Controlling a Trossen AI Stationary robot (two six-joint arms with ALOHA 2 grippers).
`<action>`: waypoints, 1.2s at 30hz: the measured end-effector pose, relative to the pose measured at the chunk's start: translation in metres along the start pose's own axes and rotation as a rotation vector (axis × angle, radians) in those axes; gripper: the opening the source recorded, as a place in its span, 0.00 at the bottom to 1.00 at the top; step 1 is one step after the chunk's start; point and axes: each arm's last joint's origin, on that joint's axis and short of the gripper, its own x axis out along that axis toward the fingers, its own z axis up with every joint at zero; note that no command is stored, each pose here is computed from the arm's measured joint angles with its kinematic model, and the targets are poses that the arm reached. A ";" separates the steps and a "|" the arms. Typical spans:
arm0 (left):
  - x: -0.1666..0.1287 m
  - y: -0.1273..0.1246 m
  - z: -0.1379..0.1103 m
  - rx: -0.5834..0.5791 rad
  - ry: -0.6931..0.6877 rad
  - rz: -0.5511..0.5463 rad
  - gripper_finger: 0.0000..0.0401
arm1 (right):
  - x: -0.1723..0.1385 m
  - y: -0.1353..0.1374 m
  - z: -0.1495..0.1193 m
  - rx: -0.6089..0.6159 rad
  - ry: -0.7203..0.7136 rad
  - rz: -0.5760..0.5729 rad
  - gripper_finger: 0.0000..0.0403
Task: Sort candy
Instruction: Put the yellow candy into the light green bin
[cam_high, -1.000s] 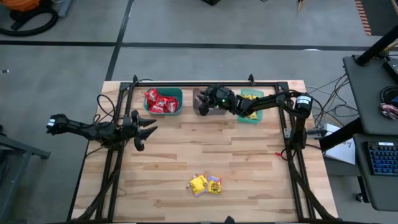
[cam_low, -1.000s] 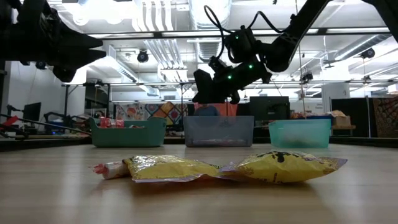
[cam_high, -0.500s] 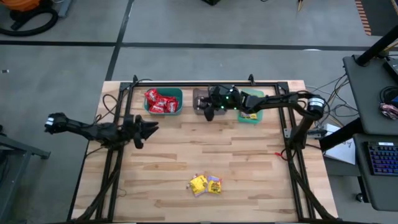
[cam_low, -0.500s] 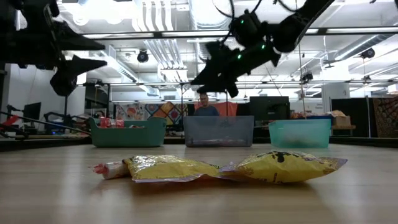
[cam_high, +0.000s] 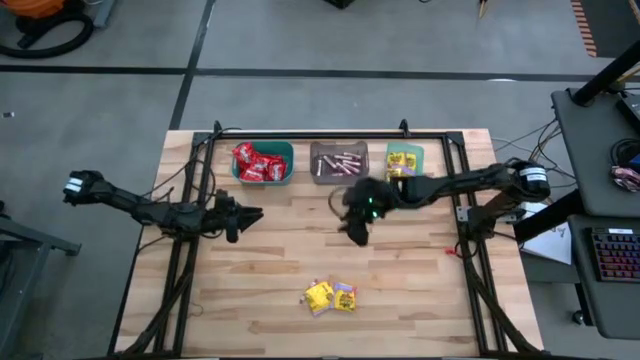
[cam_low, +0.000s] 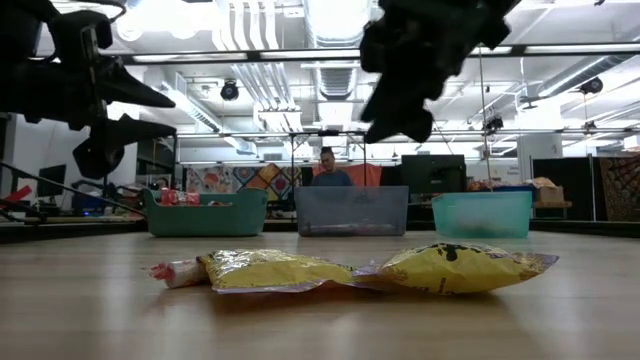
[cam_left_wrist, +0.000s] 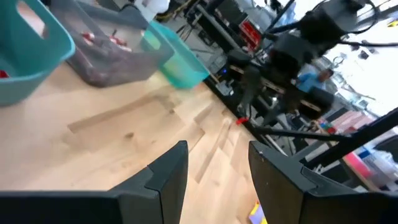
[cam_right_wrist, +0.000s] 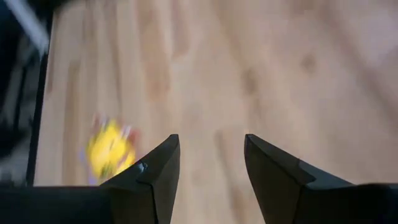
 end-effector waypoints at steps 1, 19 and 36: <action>0.001 -0.001 -0.001 0.001 0.009 0.001 0.38 | 0.002 0.007 -0.005 -0.032 0.031 0.009 0.42; 0.033 -0.060 -0.006 0.234 0.156 -0.006 0.38 | 0.015 0.123 -0.090 -0.513 0.100 -0.078 0.42; 0.039 -0.063 -0.018 0.272 0.235 -0.005 0.38 | 0.065 0.136 -0.114 -0.007 0.087 -0.190 0.42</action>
